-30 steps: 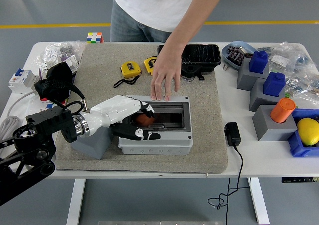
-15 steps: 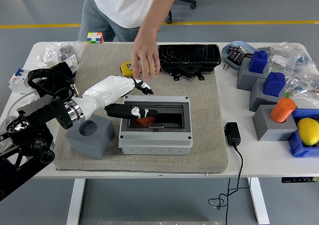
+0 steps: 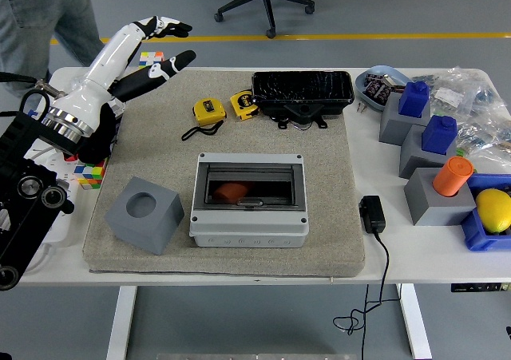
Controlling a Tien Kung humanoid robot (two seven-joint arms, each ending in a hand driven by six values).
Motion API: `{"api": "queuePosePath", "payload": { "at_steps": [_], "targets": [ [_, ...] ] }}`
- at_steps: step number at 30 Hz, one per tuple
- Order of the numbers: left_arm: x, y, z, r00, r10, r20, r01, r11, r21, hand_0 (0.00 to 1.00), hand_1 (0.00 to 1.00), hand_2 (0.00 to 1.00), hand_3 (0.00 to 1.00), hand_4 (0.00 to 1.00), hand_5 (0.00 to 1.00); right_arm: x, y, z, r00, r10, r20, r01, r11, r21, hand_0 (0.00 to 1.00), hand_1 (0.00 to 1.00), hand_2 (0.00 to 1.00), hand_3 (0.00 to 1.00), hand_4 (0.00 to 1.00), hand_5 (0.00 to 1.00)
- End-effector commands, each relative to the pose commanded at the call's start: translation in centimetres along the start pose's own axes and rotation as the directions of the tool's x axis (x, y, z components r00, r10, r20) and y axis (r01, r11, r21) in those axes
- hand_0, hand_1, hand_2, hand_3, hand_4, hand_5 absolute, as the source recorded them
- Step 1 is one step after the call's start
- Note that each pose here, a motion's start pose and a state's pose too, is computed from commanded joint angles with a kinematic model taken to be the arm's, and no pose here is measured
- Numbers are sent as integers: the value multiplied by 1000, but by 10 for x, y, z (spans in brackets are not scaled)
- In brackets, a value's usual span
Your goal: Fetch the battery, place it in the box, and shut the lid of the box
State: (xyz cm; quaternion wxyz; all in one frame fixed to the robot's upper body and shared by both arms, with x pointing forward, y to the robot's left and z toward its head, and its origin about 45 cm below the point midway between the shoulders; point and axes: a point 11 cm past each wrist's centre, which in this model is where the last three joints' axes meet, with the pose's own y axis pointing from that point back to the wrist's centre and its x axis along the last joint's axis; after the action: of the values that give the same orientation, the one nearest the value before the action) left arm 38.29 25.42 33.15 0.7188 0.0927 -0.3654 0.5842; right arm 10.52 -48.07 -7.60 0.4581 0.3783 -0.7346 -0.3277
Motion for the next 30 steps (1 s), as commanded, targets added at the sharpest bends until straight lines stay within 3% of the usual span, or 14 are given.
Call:
{"api": "queuePosePath", "payload": {
  "at_steps": [2, 6, 13, 14, 19, 20, 23, 30],
  "targets": [
    [12, 3, -7, 997, 47, -64, -47, 999, 6, 866, 908, 870, 812, 998, 998, -3, 0, 0, 1000, -4, -2, 4, 1000, -2, 814, 797, 773, 825, 998, 998],
    [32, 11, -22, 974, 126, -190, -123, 992, 29, 866, 908, 870, 812, 998, 998, -9, 1, 2, 1000, -15, -7, 15, 1000, -6, 814, 797, 773, 825, 998, 998],
    [59, 25, -44, 892, 215, -397, -204, 977, 70, 888, 929, 888, 836, 998, 998, -15, 1, 1, 1000, -24, -8, 23, 1000, -5, 814, 796, 773, 826, 998, 998],
    [60, 27, -46, 882, 216, -419, -203, 976, 74, 925, 968, 935, 890, 998, 998, -15, 1, 1, 1000, -24, -8, 24, 1000, -4, 815, 797, 774, 825, 998, 998],
    [54, 33, -60, 799, 208, -564, -186, 978, 98, 925, 968, 935, 890, 998, 998, -17, 2, 0, 1000, -26, -10, 26, 1000, -8, 815, 797, 774, 825, 998, 998],
    [52, 35, -63, 784, 210, -585, -183, 977, 106, 977, 998, 975, 953, 998, 998, -18, 2, 1, 1000, -27, -11, 27, 1000, -9, 815, 797, 775, 826, 998, 998],
    [44, 39, -72, 739, 215, -638, -172, 976, 130, 977, 998, 975, 953, 998, 998, -20, 2, 1, 999, -32, -12, 31, 999, -10, 815, 797, 775, 826, 998, 998],
    [30, 47, -90, 593, 215, -776, -142, 976, 162, 998, 998, 998, 998, 998, 998, -23, 3, 3, 999, -35, -11, 35, 999, -11, 815, 797, 775, 825, 998, 998]
  ]
}}
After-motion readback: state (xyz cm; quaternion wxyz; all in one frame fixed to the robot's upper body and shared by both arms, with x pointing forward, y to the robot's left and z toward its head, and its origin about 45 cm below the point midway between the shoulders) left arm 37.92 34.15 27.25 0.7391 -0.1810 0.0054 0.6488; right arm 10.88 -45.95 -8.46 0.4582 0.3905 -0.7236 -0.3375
